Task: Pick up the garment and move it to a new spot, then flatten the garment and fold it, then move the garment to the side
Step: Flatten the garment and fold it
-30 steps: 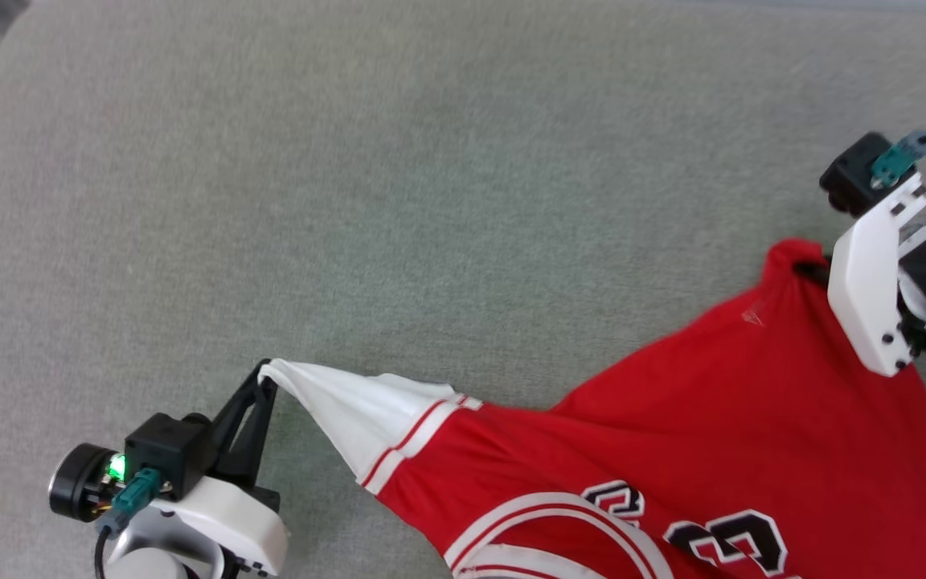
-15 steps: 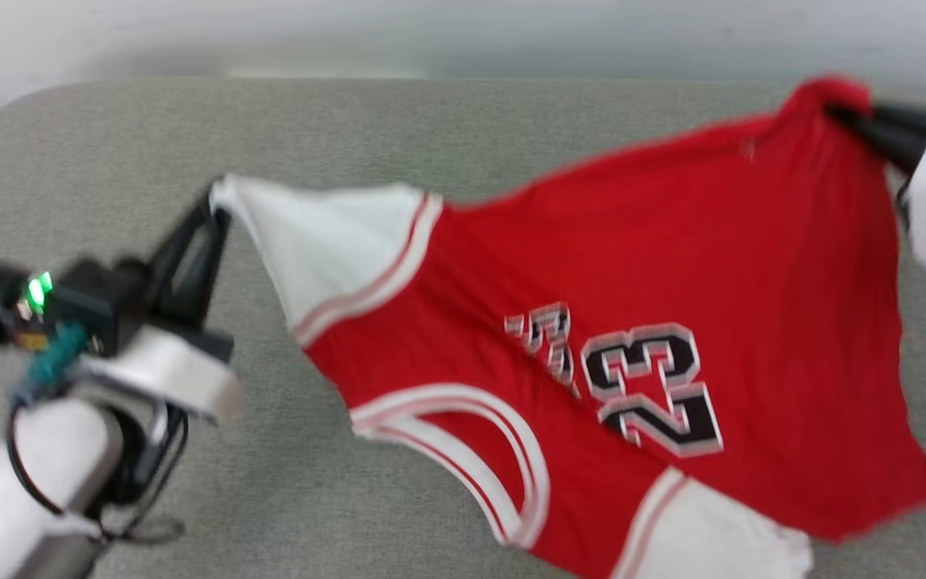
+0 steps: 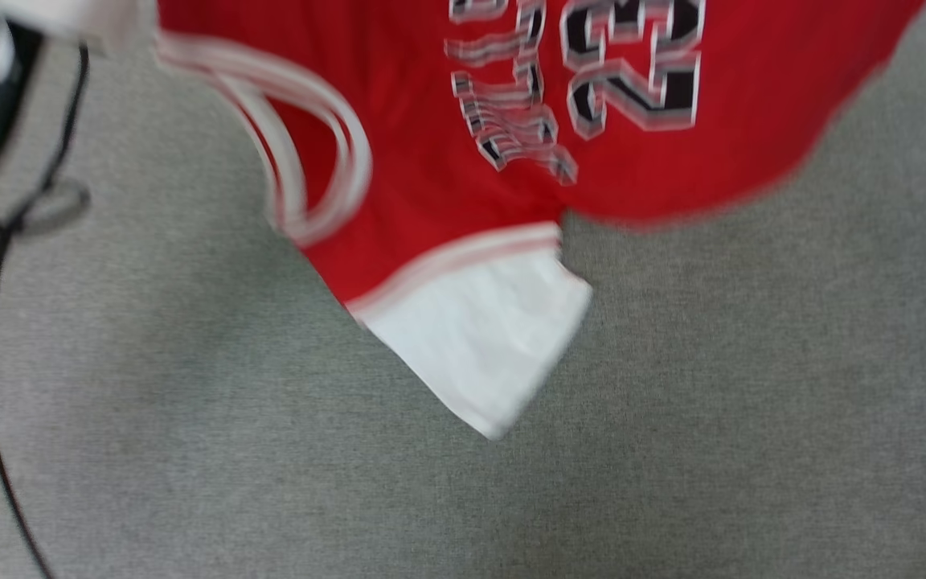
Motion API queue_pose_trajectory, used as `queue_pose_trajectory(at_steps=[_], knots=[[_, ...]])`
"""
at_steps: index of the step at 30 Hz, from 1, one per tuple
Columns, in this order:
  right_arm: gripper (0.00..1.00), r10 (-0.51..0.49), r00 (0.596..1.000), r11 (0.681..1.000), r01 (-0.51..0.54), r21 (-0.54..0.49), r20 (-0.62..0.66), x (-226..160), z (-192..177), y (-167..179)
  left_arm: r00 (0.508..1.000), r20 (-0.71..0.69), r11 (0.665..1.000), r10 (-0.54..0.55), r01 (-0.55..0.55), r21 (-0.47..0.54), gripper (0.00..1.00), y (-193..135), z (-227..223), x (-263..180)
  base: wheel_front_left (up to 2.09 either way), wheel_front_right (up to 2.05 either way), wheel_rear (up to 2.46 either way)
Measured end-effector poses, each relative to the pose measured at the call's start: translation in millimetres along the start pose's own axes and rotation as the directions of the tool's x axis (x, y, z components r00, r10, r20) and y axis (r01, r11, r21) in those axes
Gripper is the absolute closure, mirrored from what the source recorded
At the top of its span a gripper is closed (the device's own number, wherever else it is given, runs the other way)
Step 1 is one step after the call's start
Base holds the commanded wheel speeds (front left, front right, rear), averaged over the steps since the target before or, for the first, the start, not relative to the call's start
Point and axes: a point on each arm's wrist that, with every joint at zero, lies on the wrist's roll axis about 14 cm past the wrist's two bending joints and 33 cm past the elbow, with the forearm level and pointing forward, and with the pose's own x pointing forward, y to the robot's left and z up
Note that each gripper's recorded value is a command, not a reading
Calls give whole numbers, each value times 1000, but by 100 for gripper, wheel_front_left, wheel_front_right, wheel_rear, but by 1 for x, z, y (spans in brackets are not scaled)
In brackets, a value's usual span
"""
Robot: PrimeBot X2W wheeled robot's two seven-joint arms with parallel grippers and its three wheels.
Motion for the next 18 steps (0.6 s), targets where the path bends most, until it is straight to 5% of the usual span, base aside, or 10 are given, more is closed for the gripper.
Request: queue_pose_trajectory(at_steps=[18], knots=[[100, -167, 964, 977, 190, -98, 208, 68, 65, -56, 983, 184, 995, 4, -23, 101, 100, 44, 38, 119, 0, 0, 0]])
